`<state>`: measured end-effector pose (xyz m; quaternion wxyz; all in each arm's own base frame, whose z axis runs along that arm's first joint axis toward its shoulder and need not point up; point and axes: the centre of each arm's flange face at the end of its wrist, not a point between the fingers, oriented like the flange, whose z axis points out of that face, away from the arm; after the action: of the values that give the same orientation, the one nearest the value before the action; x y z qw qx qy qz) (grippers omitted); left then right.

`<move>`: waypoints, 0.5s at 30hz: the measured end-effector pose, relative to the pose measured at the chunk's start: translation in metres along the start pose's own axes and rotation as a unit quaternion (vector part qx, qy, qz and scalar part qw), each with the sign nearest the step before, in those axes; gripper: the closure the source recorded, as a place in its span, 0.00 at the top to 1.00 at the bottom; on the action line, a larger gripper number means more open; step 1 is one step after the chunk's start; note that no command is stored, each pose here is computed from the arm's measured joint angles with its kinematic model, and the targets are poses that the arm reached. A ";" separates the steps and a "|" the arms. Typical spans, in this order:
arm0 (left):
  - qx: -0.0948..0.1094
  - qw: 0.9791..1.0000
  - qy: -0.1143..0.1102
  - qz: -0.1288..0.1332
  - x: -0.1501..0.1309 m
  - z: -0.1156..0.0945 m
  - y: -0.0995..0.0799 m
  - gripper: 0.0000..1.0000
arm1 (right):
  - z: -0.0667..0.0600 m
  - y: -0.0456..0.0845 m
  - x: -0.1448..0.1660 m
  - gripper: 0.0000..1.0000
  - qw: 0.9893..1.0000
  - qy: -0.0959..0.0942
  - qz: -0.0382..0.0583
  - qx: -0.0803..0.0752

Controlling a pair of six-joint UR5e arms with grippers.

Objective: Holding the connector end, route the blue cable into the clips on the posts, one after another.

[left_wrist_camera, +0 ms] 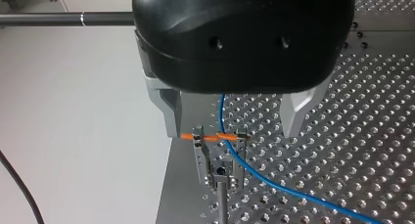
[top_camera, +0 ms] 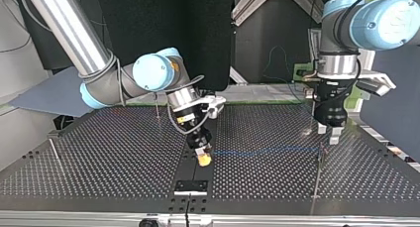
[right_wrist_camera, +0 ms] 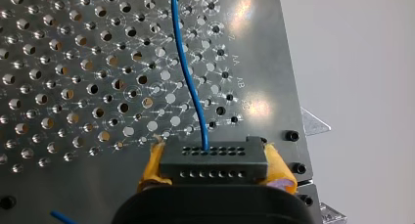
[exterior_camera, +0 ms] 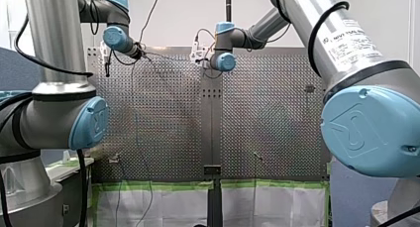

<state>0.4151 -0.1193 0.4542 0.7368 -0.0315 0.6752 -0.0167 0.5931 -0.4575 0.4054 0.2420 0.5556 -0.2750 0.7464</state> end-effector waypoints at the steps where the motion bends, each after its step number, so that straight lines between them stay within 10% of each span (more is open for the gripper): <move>1: 0.000 1.000 0.000 0.000 0.000 0.000 0.000 1.00 | 0.000 0.000 0.000 0.00 1.000 0.000 0.000 0.000; 15: 0.007 1.000 0.001 -0.008 0.000 0.000 -0.002 1.00 | 0.000 0.002 -0.002 0.00 1.000 -0.001 0.000 -0.001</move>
<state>0.4148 -0.1210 0.4548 0.7362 -0.0319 0.6755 -0.0269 0.5928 -0.4593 0.4031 0.2424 0.5563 -0.2760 0.7454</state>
